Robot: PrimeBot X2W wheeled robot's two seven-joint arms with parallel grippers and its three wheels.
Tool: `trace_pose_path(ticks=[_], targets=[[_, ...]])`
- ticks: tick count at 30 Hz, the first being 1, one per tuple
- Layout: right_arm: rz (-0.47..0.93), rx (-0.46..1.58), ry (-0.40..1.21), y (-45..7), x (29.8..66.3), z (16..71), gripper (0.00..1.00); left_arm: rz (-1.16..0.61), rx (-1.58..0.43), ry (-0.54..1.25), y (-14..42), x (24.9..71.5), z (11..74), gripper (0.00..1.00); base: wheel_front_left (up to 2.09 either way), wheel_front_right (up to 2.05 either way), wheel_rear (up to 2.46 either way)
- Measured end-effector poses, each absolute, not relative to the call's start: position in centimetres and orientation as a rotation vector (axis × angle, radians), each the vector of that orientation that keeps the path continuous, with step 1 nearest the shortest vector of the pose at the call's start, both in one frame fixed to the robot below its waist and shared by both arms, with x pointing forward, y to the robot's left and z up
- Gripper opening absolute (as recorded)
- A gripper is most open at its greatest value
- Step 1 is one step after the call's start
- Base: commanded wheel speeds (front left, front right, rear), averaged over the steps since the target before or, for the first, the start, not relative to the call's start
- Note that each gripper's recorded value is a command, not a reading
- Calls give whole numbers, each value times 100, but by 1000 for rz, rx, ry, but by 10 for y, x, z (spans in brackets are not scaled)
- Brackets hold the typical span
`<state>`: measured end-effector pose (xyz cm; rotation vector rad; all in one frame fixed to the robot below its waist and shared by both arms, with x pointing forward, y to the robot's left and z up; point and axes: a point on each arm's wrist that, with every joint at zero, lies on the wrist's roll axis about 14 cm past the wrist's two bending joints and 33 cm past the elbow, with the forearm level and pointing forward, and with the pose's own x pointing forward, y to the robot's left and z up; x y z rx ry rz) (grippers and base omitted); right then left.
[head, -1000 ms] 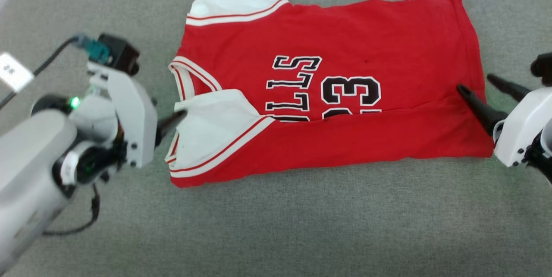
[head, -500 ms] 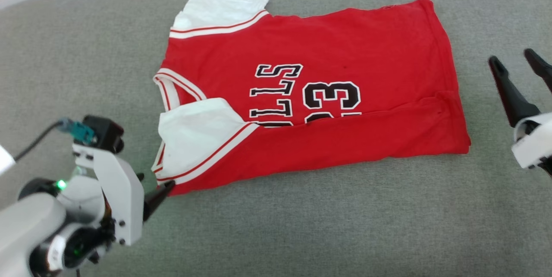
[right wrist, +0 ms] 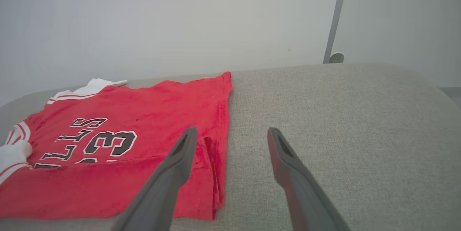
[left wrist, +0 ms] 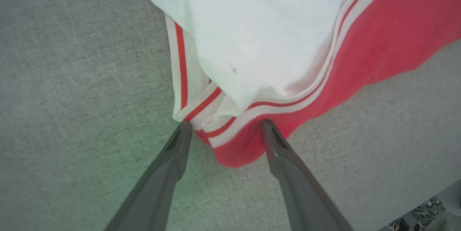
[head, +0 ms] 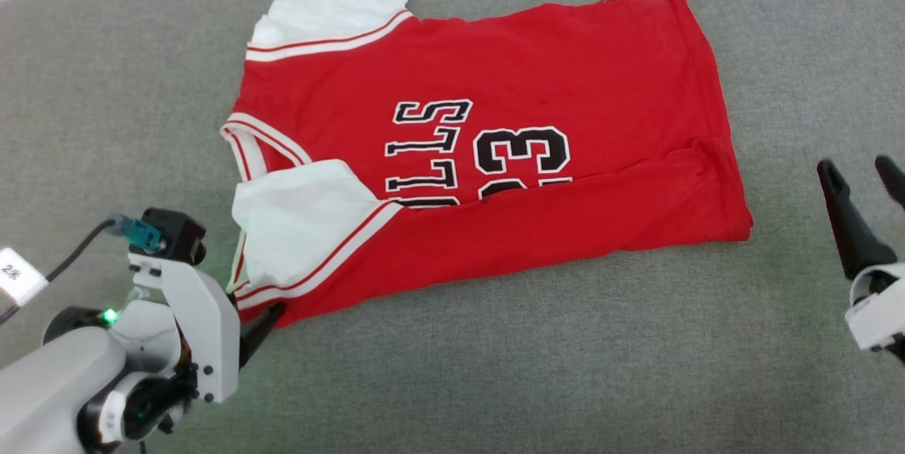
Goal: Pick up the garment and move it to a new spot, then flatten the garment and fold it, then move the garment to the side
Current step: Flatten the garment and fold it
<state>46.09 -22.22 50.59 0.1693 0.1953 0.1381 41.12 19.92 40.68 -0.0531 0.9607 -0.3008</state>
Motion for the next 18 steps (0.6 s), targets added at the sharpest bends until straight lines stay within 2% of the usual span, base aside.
trace_pose_path(ticks=[6, 7, 8, 18], targets=[[134, 192, 296, -218, 448, 488, 100, -291, -116, 1038, 196, 410, 385, 100, 0, 0, 0], [137, 195, 314, -217, 447, 485, 100, -296, -121, 1050, 195, 409, 382, 82, 0, 0, 0], [144, 198, 335, -215, 445, 482, 100, -300, -121, 1058, 196, 409, 380, 0, 0, 0, 0], [210, 186, 544, -199, 446, 450, 100, -325, -133, 1027, 191, 419, 379, 0, 0, 0, 0]])
